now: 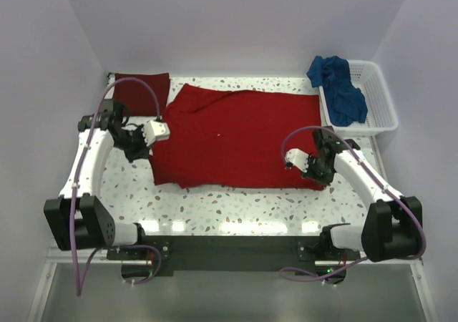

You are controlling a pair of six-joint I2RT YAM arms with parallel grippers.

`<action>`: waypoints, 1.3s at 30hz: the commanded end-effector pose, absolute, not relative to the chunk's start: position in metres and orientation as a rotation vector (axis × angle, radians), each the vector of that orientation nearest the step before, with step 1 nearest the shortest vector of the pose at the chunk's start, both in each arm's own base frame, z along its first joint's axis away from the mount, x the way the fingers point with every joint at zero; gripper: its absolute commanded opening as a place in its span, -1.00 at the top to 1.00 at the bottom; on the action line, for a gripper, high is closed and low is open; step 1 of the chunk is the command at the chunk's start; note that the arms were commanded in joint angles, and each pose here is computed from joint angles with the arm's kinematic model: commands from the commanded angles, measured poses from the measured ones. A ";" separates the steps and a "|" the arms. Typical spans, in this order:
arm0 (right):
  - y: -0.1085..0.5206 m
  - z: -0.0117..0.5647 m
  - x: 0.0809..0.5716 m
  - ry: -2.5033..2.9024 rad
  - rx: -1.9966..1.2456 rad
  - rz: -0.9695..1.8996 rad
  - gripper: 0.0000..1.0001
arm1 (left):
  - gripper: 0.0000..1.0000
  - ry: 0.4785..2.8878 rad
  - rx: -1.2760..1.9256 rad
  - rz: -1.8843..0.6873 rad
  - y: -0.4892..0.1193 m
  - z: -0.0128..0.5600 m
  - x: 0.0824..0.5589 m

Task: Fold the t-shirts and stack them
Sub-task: Fold the tshirt

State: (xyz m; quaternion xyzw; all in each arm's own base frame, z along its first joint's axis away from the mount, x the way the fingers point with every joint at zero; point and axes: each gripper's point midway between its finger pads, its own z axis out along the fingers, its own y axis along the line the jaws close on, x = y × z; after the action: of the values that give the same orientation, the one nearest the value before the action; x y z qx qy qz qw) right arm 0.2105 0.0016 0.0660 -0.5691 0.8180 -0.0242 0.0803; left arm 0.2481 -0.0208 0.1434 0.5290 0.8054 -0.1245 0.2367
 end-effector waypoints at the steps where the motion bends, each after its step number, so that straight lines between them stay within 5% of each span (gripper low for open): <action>1: 0.003 0.077 0.235 2.455 -1.635 -0.056 1.00 | 1.00 2.140 1.350 -0.320 -0.035 0.166 0.307; 16: -0.009 0.084 0.321 2.506 -1.533 -0.089 1.00 | 1.00 2.028 1.321 -0.138 -0.072 0.182 0.479; 39: -0.024 0.063 0.371 2.554 -1.488 -0.128 1.00 | 1.00 2.052 1.312 -0.082 -0.075 0.151 0.515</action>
State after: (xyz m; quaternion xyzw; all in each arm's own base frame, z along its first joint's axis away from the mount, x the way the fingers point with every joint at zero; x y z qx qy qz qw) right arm 0.3571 -0.0183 0.0559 -0.5071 0.8579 -0.0234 0.0797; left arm 0.5028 -0.0772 0.1468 0.5139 0.7905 -0.0479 0.3297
